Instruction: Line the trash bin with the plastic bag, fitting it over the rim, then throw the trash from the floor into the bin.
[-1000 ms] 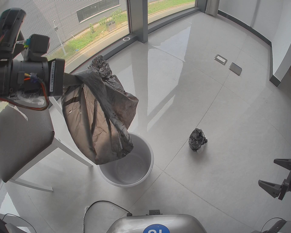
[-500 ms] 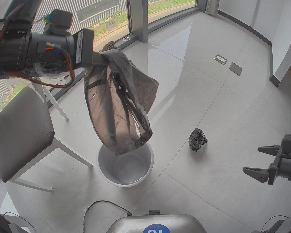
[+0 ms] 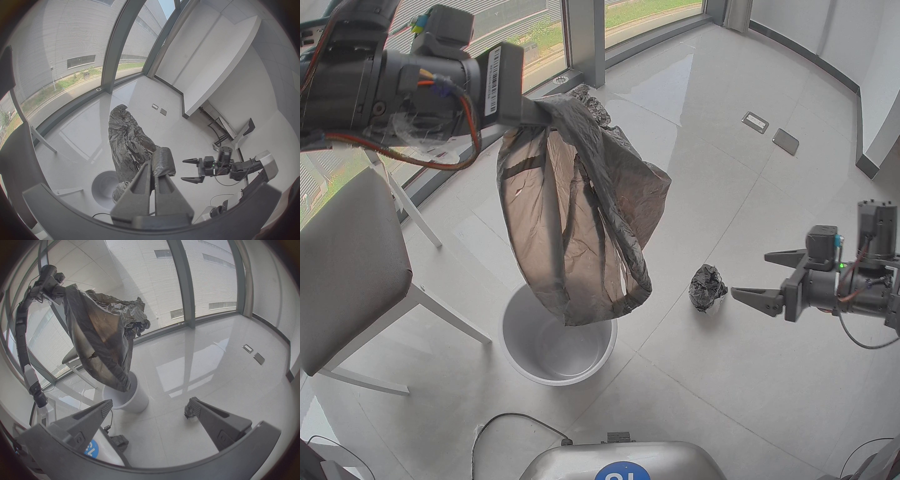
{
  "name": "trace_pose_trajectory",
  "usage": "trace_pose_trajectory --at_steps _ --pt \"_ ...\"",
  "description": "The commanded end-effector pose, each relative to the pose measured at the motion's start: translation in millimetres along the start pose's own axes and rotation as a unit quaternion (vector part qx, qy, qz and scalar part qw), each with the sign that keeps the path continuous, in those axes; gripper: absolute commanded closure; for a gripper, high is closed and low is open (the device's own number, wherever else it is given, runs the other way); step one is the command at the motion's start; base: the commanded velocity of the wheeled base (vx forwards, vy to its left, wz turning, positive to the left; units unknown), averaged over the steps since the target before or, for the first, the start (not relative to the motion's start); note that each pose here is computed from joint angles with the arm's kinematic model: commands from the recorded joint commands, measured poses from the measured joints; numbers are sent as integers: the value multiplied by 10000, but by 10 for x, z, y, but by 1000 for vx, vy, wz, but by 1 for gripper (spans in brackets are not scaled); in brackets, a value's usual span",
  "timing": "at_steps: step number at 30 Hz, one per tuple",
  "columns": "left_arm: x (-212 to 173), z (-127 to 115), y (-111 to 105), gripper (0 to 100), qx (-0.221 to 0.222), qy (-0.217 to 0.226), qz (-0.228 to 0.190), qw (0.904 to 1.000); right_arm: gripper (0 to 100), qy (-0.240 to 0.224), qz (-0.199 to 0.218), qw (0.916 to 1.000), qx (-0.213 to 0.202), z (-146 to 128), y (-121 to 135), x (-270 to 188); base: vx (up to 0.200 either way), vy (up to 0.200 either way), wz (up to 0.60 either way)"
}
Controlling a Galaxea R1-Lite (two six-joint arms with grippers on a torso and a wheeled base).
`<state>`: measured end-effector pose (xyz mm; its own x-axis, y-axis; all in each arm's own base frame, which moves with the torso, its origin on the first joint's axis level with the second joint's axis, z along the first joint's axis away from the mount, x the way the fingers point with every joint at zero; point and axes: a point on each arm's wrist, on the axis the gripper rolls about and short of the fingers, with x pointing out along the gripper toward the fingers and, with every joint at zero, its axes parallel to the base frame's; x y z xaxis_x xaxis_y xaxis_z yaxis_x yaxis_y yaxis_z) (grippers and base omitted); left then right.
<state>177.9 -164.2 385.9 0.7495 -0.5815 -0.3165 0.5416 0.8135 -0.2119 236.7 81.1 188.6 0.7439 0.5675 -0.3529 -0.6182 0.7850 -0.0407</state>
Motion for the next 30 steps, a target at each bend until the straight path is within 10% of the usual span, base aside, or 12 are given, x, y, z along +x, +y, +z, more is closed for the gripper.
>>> trace_pose_trajectory --at_steps 1,30 --pt "-2 23 -20 100 -65 -66 -46 9999 0 201 359 9991 -62 14 -27 599 0 0 0" --pt "-60 147 -147 100 -253 -324 -322 9986 0 -192 1087 9931 -390 199 328 1372 0 0 0"
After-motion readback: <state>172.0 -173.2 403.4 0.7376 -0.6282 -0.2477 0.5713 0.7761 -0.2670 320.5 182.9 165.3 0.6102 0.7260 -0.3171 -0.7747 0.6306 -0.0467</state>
